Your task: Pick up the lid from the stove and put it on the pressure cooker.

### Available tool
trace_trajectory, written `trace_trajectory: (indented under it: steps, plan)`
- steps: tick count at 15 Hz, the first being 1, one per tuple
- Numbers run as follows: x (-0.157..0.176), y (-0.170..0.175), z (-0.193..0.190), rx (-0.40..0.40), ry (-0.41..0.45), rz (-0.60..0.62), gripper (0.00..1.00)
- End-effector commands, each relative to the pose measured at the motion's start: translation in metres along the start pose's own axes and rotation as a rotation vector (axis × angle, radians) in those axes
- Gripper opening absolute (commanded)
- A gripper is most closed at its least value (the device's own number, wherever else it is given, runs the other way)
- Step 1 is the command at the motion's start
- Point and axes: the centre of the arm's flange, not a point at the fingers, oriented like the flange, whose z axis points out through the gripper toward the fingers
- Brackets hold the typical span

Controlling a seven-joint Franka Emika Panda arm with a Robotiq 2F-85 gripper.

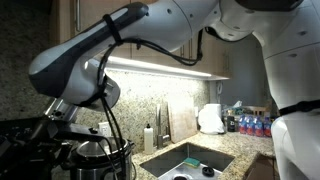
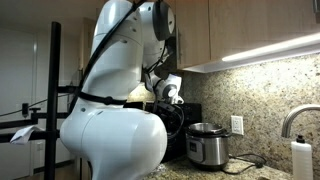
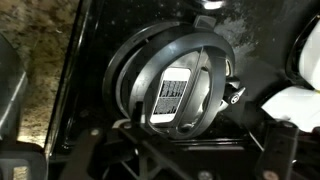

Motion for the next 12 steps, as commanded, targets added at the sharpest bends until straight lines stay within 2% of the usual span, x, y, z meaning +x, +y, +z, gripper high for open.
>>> trace_trajectory:
  steps: [1, 12]
  plan:
    - [0.028, -0.005, 0.025, 0.065, 0.009, -0.033, 1.0]
    - [0.066, -0.004, 0.092, 0.201, -0.04, -0.124, 1.0]
